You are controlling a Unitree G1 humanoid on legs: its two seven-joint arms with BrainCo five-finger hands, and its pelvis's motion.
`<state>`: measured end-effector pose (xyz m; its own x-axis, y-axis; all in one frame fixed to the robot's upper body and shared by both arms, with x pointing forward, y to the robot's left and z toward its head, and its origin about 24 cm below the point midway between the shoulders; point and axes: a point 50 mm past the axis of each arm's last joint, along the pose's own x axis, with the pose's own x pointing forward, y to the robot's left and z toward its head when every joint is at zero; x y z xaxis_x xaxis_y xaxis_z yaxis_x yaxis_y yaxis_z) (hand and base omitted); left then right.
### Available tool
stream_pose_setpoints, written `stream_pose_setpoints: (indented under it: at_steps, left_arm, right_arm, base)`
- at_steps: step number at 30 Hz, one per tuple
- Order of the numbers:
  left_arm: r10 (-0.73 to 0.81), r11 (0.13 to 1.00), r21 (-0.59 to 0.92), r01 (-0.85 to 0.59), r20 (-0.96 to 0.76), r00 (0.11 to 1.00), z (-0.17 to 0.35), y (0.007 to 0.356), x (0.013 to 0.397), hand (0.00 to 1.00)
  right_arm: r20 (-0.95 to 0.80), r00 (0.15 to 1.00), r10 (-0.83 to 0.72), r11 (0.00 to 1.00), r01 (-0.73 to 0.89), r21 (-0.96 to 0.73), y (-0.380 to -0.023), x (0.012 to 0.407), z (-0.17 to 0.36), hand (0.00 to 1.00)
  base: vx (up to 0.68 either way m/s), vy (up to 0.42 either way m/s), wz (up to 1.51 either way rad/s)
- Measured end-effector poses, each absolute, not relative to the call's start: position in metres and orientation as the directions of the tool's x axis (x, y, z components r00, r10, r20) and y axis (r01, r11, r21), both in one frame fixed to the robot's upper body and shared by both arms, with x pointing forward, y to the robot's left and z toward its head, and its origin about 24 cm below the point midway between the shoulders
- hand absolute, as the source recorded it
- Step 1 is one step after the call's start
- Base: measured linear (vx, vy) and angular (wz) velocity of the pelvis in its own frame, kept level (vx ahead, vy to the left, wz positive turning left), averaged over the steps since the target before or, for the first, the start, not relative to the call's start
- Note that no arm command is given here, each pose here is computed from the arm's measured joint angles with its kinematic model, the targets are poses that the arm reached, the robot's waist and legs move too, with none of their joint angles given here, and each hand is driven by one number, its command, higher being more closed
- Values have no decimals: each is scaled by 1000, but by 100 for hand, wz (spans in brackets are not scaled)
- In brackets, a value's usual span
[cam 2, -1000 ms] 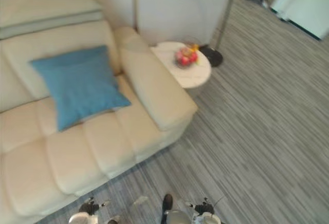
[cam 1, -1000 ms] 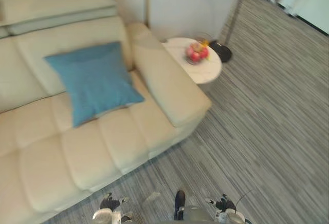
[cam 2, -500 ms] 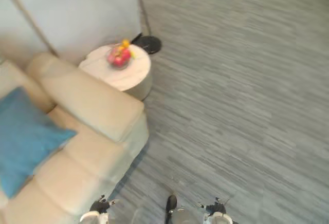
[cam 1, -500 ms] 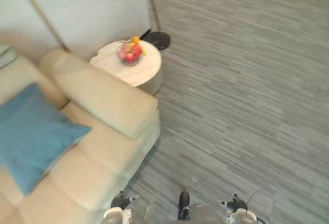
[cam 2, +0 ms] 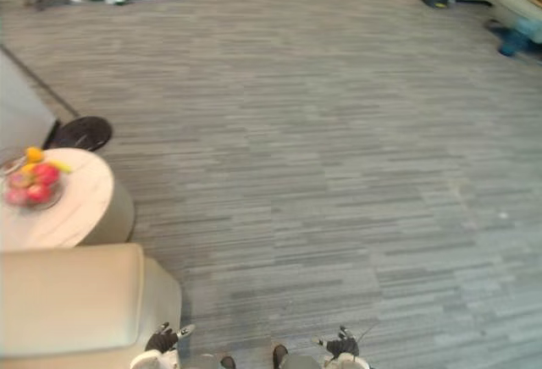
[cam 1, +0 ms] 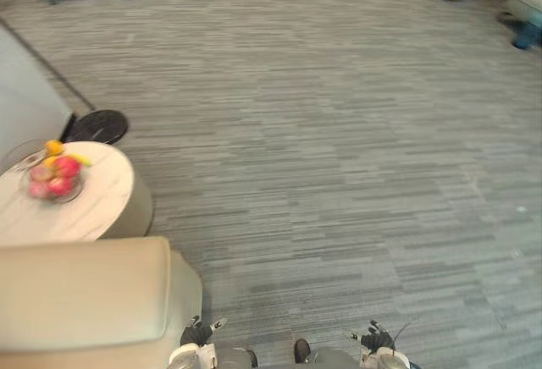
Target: Pick up cushions and gather them together orderly.
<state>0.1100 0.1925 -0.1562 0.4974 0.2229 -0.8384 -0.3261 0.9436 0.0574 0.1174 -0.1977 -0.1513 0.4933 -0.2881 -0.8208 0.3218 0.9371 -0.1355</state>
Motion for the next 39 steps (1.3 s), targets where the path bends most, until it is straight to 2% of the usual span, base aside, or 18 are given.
stream_pose_setpoints:
  at_steps: [6,8,11,13,17,20,22,31,39]
  left_arm:
    - [158,971,36,-236,-838,523,-155,177,127,0]
    - [170,973,59,-223,-837,520,-155,185,128,0]
    - [217,962,101,-254,-849,482,-157,202,113,0]
    - [215,957,90,-274,-856,470,-159,199,109,0]
    - [216,939,40,-342,-842,495,-156,190,116,0]
    - [213,942,30,-334,-823,527,-153,189,123,0]
    - [205,946,19,-323,-807,554,-150,185,128,0]
    - [216,959,60,-278,-787,578,-146,194,132,0]
    - [134,987,59,-147,-805,578,-148,175,142,0]
  right_arm:
    - [-816,484,-316,931,323,-169,-214,126,-149,0]
    - [-803,501,-322,929,330,-167,-216,134,-146,0]
    - [-827,470,-309,929,334,-157,-210,122,-152,0]
    - [-825,471,-313,929,331,-163,-212,122,-151,0]
    - [-829,447,-336,921,341,-190,-221,115,-152,0]
    - [-837,429,-339,904,394,-164,-220,112,-154,0]
    - [-825,438,-356,875,466,-130,-221,115,-151,0]
    - [-841,452,-296,881,470,-57,-191,114,-154,0]
    - [-821,472,-321,881,467,-76,-204,120,-151,0]
  base:
    - [227,-127,-77]
    - [232,-191,-39]
    - [373,-324,-34]
    - [455,-456,-37]
    - [419,-295,-88]
    - [447,-121,-111]
    - [548,-8,-109]
    - [536,153,-79]
    - [488,40,-15]
